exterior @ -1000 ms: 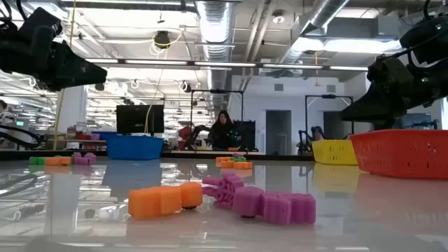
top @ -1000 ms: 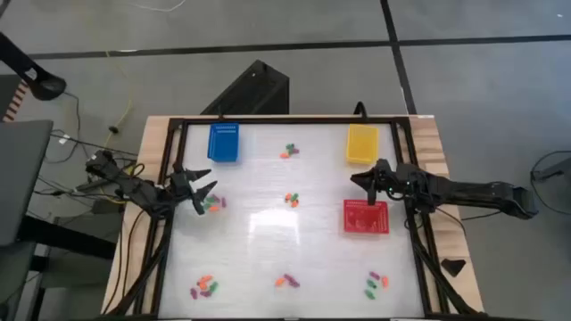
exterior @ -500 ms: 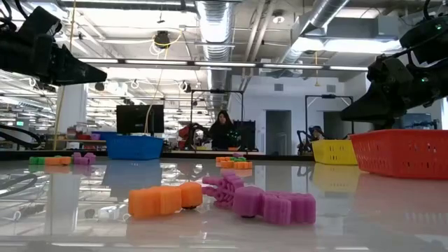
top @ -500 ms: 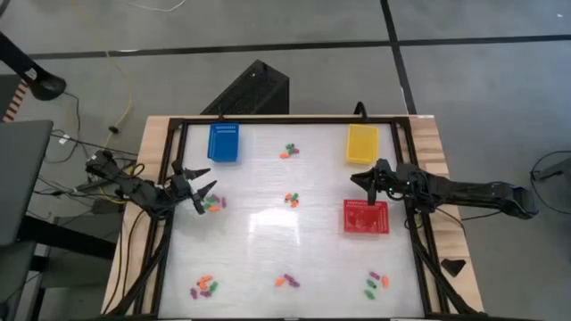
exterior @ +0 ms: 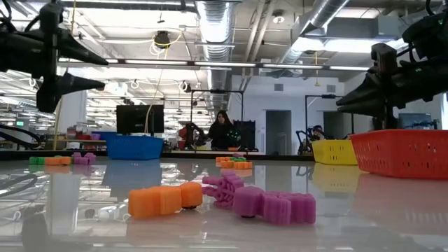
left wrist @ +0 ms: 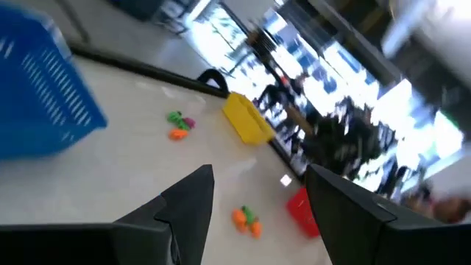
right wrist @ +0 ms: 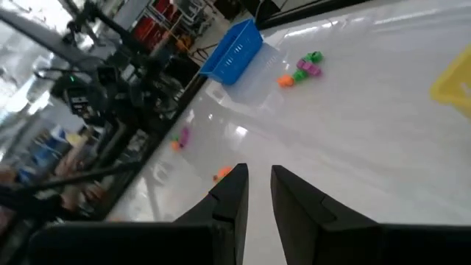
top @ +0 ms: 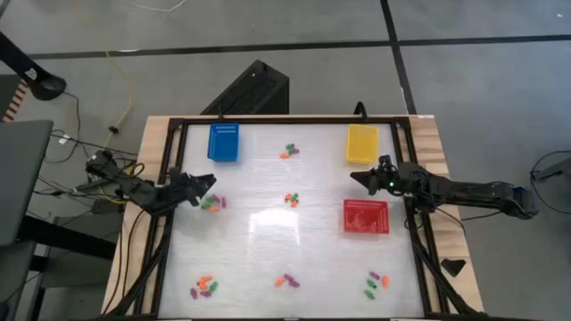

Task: Sort Halloween decoration
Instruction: Put the orange skeleton toy into the red bin

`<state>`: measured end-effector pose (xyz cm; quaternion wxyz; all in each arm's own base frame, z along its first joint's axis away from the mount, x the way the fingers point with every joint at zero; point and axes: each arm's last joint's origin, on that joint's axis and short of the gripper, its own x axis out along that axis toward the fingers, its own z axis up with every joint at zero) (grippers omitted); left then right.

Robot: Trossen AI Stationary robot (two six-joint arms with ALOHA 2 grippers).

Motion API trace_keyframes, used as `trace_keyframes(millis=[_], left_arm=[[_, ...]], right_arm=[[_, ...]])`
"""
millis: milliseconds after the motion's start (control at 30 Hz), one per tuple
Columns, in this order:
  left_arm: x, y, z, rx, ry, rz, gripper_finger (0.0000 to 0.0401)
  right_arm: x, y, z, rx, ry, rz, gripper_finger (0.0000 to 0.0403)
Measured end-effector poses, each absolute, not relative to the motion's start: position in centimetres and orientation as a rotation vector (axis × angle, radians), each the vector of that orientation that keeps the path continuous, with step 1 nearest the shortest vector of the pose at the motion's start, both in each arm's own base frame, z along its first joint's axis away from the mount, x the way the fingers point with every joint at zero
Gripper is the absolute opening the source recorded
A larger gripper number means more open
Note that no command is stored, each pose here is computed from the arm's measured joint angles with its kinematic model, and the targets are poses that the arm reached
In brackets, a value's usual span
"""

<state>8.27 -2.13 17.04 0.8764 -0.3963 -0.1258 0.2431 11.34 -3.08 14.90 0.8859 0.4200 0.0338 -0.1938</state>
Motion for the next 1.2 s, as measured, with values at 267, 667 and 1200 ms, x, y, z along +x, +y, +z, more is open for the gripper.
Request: trace_keyframes(millis=[267, 667, 1200], left_arm=[[8.1, -1.9, 16.9, -1.062, -0.366, 0.557, 0.0206], [7.7, -0.8, 20.2, -1.125, -0.569, 0.561, 0.0206], [9.3, -0.8, 37.2, -0.362, -0.503, 0.216, 0.0206]], right_arm=[[11.4, -3.1, 15.0, 0.951, 0.055, -0.408, 0.0093], [10.9, -3.2, 20.9, 0.873, -0.562, -0.206, 0.0093], [19.8, -4.2, 39.7, 0.298, -0.339, -0.059, 0.012]])
